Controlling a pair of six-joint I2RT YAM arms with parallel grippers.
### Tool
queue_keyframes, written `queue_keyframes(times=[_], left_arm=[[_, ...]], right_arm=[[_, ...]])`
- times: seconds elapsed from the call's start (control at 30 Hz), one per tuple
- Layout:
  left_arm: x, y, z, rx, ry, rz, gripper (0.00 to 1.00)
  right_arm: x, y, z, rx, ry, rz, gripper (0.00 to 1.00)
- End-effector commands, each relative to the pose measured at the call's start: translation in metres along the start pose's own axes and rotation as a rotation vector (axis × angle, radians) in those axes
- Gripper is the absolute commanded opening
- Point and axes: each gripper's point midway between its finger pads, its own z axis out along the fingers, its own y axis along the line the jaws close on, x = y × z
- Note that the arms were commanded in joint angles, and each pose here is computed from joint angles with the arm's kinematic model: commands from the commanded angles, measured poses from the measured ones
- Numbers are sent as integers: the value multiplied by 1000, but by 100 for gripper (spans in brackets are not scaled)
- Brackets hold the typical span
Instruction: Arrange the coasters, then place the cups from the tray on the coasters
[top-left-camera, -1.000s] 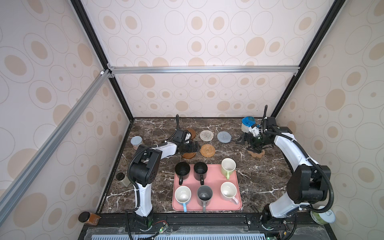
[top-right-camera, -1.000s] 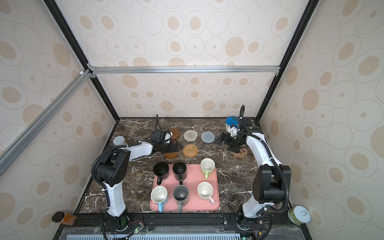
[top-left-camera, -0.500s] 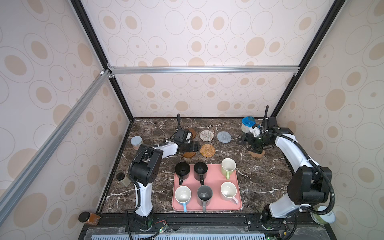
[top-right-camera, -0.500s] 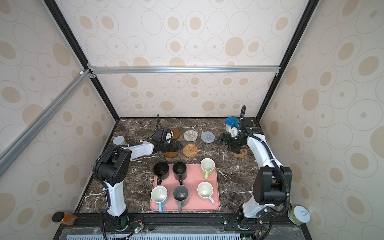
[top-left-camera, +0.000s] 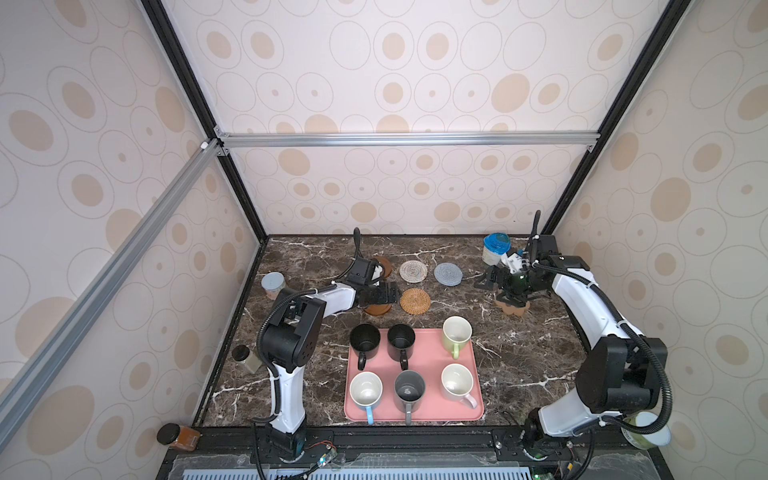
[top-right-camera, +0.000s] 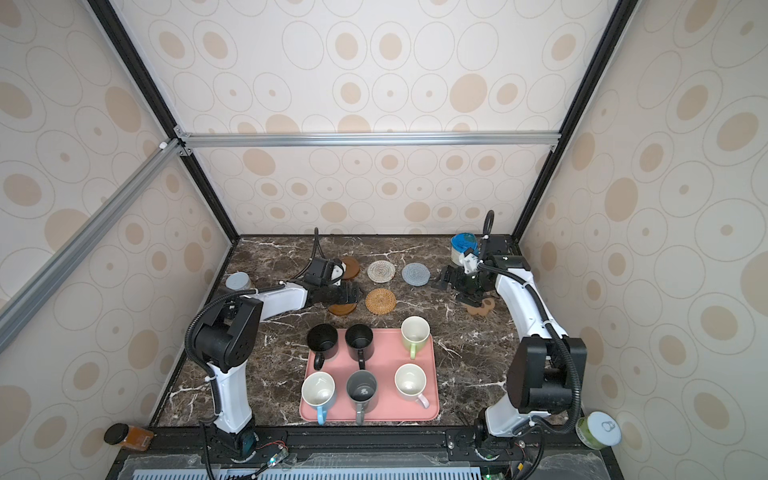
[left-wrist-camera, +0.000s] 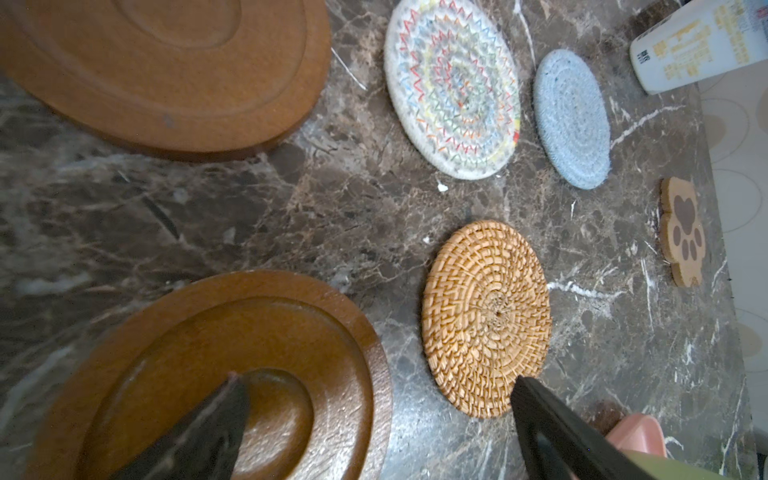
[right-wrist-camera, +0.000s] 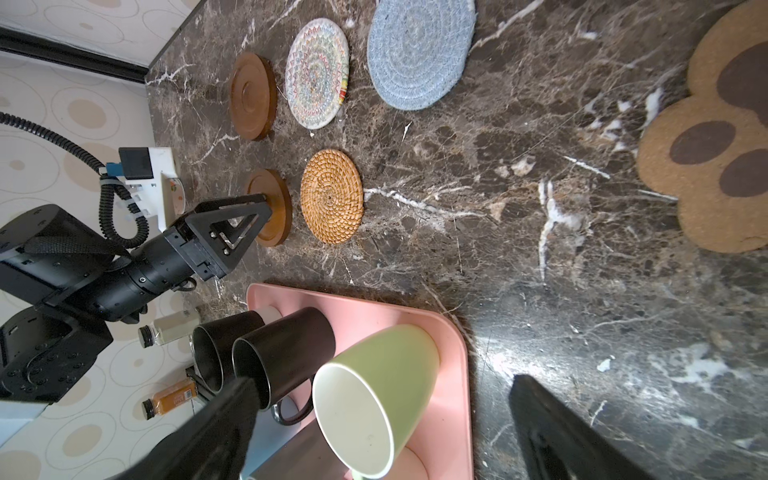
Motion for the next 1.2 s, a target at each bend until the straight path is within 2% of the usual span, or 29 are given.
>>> queue_keyframes(times=[0.0,0.23,0.57,0.77,0.97,1.17], left_arm=[[12,28,0,-92,25,-29,100],[6,24,-3,-78,11,-27,100],[-15,0,-25,-9,-49,-9,100],[-25,-15,-47,38,-88,2,100],[-20,-21,-76,70,-149,-28,100],[-11,-22,-98,89,-190,-60,100]], right_arm=[[2,-2,-6,8,-13,1,99],[0,-6,-6,26,-20,4,99],[-13,-36,-6,100,-60,60,99],[-34,-76,-1,201,-92,109,98],[-50,-107,15,244,-58,152,99],[-62,-143,13,326,-70,206,99]])
